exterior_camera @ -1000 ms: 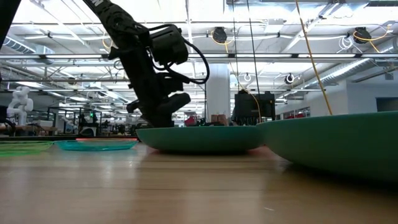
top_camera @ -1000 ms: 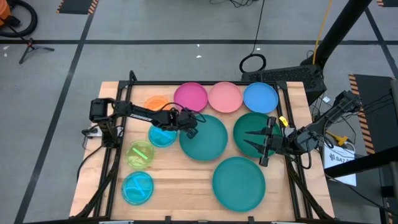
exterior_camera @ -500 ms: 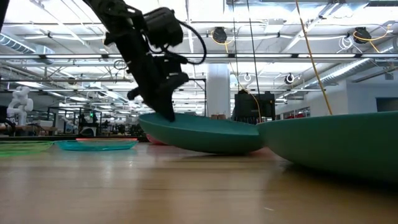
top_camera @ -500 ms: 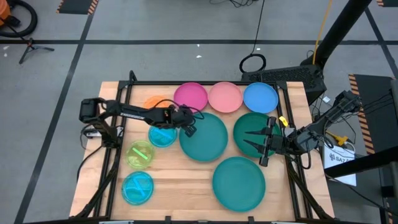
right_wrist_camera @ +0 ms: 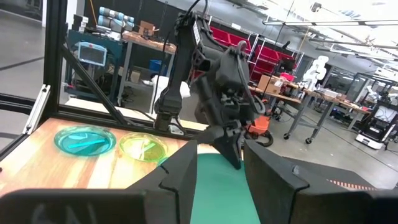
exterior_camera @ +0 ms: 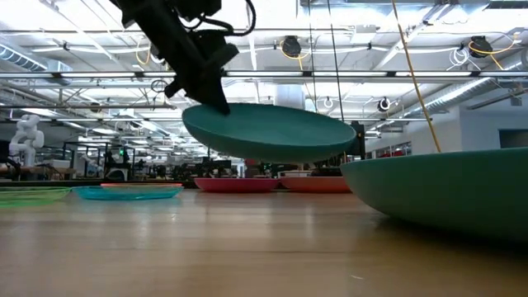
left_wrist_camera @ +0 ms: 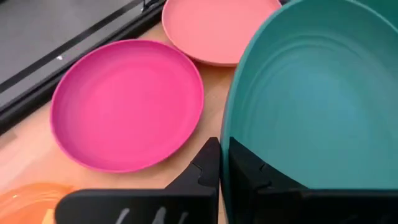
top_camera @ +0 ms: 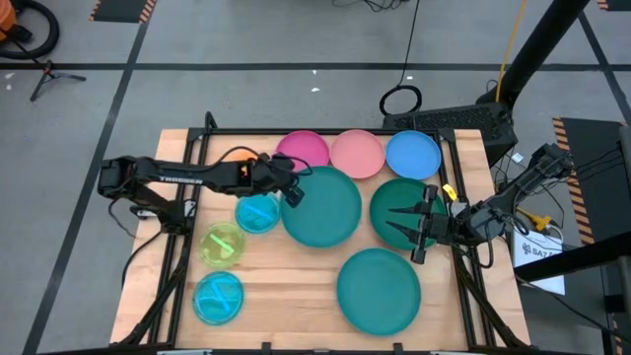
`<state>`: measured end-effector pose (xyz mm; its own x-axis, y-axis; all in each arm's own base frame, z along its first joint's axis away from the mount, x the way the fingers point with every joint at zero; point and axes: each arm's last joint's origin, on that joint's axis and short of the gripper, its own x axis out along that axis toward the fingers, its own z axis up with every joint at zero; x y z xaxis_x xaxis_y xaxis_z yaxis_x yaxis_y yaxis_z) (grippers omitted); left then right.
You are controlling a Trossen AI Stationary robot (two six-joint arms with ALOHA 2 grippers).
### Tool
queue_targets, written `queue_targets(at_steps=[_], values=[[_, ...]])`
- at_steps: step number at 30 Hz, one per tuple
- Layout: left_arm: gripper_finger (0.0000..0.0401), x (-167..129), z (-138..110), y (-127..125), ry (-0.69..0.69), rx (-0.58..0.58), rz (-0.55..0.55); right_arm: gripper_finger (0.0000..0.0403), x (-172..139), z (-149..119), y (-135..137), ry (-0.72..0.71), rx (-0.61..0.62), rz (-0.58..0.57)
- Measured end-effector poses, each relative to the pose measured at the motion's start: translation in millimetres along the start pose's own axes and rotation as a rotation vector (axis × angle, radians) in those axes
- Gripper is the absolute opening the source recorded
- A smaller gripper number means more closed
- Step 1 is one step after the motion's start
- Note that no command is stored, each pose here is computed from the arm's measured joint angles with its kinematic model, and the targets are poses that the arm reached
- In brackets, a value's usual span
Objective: Stack plastic plates
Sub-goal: Stack the top dark blue plate on top of the green plate
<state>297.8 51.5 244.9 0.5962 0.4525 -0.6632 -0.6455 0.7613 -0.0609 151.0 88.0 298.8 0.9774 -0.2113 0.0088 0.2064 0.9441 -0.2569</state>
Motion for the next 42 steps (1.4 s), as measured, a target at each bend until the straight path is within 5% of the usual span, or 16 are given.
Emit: queue_targets(at_steps=[16, 28, 42], values=[[0.001, 23.4, 26.0, -10.2, -0.256, -0.139, -0.122, 0.0123, -0.2, 1.9, -0.2, -0.016, 0.003, 0.002], [0.001, 62.8, 20.3, -19.2, -0.305, -0.217, -0.158, 0.0123, -0.3, 2.9, -0.4, -0.024, -0.005, 0.003], [0.001, 66.0, 24.6, -19.4, -0.355, -0.252, -0.179, 0.0123, -0.3, 4.4, -0.8, -0.035, -0.005, 0.0]])
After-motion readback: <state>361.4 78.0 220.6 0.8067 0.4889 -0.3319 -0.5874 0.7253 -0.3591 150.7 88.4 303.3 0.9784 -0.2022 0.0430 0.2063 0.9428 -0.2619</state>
